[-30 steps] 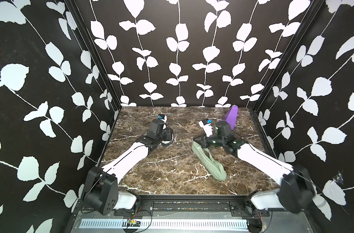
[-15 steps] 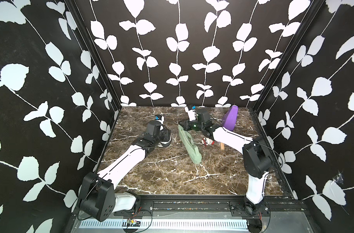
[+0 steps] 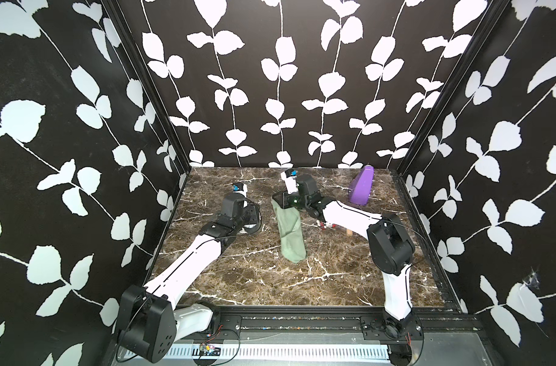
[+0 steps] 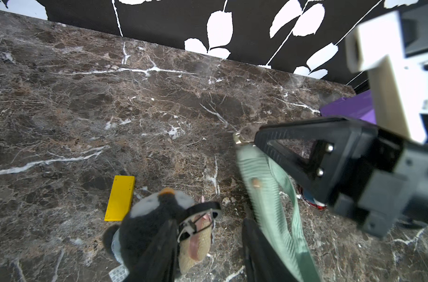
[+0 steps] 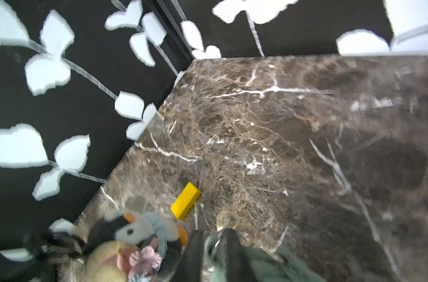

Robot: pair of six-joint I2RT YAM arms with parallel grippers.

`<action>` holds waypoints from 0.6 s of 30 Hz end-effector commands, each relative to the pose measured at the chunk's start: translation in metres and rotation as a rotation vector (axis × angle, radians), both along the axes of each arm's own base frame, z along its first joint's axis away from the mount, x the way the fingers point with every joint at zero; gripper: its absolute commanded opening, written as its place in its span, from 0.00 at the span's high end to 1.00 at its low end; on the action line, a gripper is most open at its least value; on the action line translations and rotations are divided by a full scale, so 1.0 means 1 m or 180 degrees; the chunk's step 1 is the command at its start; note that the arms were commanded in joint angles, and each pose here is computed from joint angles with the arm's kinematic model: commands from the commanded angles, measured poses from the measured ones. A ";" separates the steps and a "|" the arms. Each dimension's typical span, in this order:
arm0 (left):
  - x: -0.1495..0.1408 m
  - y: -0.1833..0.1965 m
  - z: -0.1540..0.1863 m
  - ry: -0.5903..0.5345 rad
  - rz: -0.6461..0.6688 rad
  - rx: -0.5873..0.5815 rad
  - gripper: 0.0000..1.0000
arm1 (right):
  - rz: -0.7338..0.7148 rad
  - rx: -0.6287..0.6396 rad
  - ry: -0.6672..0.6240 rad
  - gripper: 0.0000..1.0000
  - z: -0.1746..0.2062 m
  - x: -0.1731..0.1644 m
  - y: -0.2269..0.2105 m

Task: Remove the decoration from the bag
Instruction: Place the bag at the center of the board, then place the decoration item at the center of the board.

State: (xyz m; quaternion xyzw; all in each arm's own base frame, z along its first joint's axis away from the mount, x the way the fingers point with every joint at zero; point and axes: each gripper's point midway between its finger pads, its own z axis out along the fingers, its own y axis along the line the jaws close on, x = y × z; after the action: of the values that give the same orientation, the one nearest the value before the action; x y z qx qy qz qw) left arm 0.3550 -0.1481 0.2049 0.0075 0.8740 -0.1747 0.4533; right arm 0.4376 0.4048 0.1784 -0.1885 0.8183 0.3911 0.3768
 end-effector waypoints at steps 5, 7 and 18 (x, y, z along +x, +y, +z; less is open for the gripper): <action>-0.003 0.001 0.007 -0.0050 0.0007 -0.0090 0.55 | -0.0109 0.0051 -0.0143 0.56 0.016 0.005 -0.029; -0.002 -0.002 0.006 -0.0040 -0.0029 -0.0121 0.55 | -0.0130 0.0035 -0.0127 0.57 0.017 0.004 -0.037; 0.006 -0.020 0.011 0.0028 -0.0194 -0.0300 0.51 | 0.0823 0.0739 -0.0286 0.56 0.027 -0.047 -0.013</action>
State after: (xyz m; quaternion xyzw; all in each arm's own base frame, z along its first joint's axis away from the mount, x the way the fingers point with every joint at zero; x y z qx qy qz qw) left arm 0.3537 -0.1619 0.1912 0.0128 0.8826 -0.2058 0.4225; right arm 0.4132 0.3838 0.1877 -0.2260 0.7732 0.4639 0.3687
